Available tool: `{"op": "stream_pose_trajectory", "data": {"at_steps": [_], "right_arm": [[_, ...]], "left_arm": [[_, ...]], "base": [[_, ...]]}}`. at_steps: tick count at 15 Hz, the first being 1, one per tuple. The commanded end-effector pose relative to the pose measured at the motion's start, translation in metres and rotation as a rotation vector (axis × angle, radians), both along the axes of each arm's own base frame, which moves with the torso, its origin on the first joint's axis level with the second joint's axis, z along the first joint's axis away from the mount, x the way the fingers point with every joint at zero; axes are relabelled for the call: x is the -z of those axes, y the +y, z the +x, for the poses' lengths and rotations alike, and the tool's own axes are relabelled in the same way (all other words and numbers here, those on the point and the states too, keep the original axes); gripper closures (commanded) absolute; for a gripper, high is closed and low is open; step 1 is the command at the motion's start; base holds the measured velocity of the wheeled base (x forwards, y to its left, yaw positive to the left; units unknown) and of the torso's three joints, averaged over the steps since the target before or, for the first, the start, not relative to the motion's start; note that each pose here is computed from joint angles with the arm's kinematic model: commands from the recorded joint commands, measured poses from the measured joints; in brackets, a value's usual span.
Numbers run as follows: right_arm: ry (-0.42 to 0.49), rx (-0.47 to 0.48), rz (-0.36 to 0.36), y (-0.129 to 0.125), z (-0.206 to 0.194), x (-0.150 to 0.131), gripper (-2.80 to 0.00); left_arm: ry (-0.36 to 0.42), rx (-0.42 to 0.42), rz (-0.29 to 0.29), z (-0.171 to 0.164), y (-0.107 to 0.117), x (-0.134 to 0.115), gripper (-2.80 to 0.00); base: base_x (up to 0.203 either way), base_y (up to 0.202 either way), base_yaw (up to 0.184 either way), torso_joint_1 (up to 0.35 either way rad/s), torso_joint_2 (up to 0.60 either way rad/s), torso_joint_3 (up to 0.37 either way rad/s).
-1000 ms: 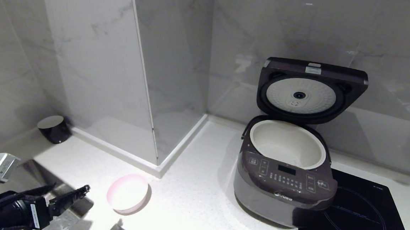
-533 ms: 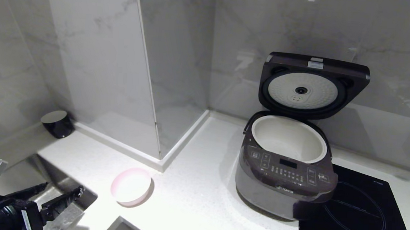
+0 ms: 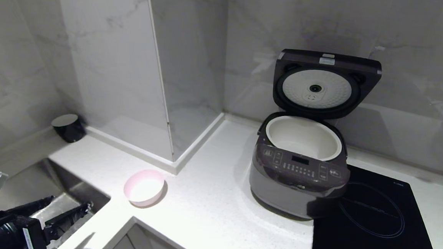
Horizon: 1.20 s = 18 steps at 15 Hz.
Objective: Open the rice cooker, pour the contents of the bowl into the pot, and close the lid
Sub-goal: Turn on the tap
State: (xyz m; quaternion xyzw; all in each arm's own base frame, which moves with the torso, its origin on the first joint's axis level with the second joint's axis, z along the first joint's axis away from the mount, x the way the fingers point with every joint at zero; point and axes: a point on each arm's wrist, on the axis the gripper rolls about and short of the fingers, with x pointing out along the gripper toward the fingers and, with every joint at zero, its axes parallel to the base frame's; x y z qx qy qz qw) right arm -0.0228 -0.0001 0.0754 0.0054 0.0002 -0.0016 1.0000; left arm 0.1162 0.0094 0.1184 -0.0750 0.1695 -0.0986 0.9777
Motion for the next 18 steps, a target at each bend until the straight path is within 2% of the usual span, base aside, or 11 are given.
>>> {"op": "stream_pose_trajectory", "data": {"at_steps": [1,8,18], "right_arm": [[0.000,0.000,0.000,0.0000,0.0000,0.0000,0.00],[0.000,0.000,0.000,0.0000,0.0000,0.0000,0.00],[0.000,0.000,0.001,0.0000,0.0000,0.0000,0.00]], "left_arm": [[0.000,0.001,-0.003,0.0004,0.0001,0.0003,-2.80],[-0.001,-0.002,-0.002,0.0002,0.0002,0.0001,-2.80],[-0.008,-0.006,0.000,0.0010,0.0006,-0.0016,-2.80]], "base": [[0.000,0.000,0.000,0.000,0.00,0.000],[0.000,-0.001,0.010,0.000,0.00,0.000],[-0.001,-0.007,0.171,0.001,0.00,0.003]]}}
